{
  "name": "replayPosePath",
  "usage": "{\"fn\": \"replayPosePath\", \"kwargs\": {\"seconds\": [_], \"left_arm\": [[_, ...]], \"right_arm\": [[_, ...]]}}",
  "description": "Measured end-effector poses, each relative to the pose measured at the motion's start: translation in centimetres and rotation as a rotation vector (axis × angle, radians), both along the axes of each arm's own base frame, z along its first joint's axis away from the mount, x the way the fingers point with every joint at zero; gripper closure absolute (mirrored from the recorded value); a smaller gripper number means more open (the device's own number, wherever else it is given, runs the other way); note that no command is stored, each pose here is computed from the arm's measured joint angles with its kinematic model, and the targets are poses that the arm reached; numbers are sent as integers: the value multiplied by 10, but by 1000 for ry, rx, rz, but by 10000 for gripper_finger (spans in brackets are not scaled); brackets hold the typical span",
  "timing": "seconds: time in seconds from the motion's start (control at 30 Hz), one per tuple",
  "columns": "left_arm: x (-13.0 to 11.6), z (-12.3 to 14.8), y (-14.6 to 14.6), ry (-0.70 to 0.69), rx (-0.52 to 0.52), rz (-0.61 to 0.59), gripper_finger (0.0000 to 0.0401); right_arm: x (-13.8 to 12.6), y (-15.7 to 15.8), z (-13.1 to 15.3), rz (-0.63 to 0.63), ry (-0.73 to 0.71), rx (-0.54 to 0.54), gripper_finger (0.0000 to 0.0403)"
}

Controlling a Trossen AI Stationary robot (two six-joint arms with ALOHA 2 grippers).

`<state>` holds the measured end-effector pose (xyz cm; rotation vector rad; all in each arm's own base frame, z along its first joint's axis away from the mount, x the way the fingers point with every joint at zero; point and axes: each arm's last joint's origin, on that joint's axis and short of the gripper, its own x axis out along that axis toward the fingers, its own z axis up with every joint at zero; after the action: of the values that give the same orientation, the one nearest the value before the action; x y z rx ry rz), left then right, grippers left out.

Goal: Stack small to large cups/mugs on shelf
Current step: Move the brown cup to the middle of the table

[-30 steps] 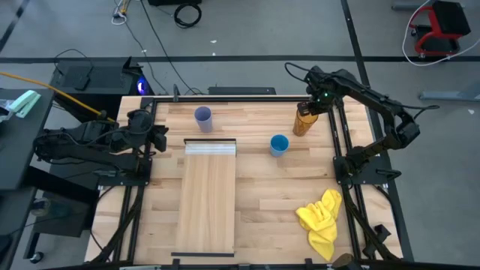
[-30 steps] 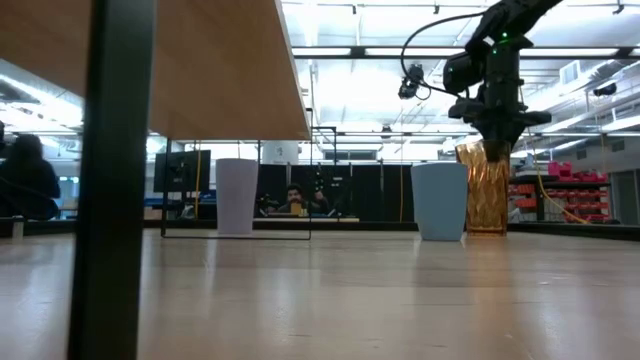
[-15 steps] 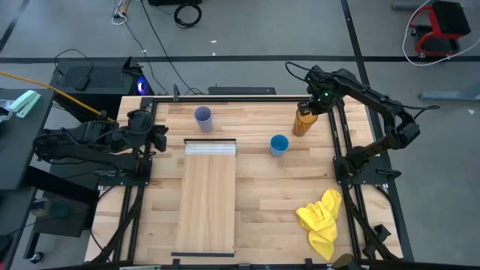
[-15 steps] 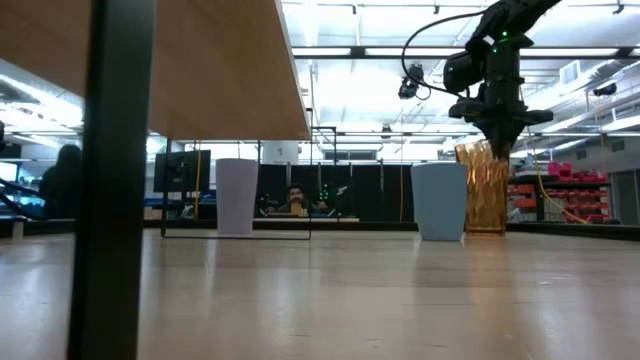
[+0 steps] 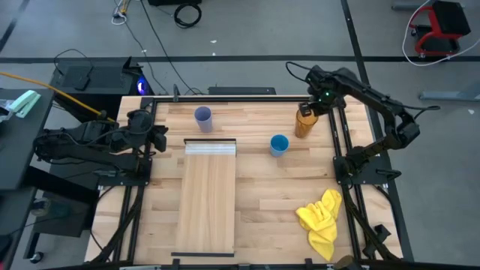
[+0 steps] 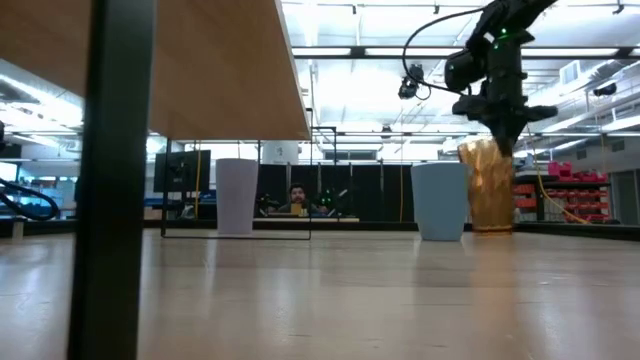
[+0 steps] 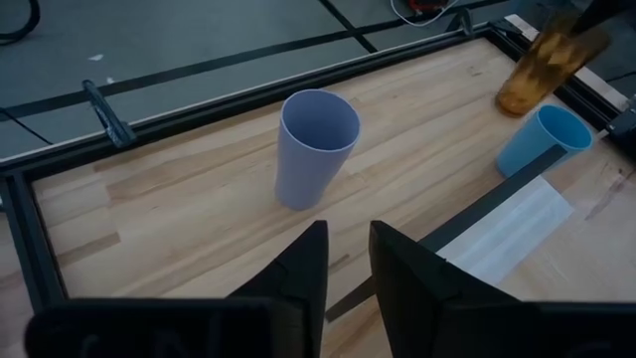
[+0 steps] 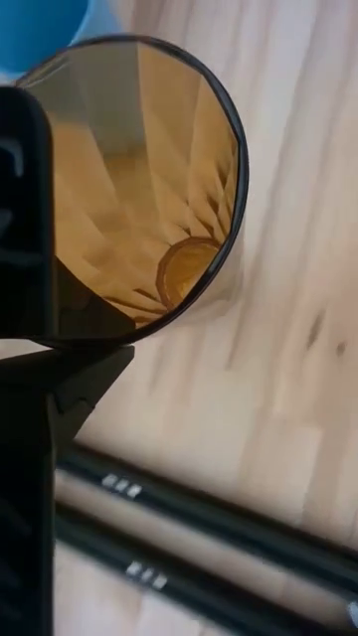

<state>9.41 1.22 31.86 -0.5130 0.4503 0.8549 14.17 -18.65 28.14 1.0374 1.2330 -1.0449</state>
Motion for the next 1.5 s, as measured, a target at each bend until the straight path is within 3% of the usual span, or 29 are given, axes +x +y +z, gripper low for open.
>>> {"fn": "replayPosePath", "kwargs": {"seconds": [0.17,0.3,0.53,0.73,1.13,1.3,1.5], "left_arm": [[0,0,0,1,1,-1,323],[0,0,0,0,0,-1,322],[0,0,0,-2,-1,1,326],[0,0,0,-2,-13,-10,327],[0,0,-1,-18,-31,2,327],[1,-1,-1,-16,-57,-21,324],[4,1,-3,-51,-110,-74,325]], "right_arm": [[-3,7,32,47,26,26,398],[1,15,71,85,-14,-29,398],[19,52,138,157,-246,-196,398],[39,98,169,280,-414,-180,398],[67,181,175,483,-466,-74,398],[89,207,159,551,-388,-57,398],[135,223,123,671,-231,-69,398]]}}
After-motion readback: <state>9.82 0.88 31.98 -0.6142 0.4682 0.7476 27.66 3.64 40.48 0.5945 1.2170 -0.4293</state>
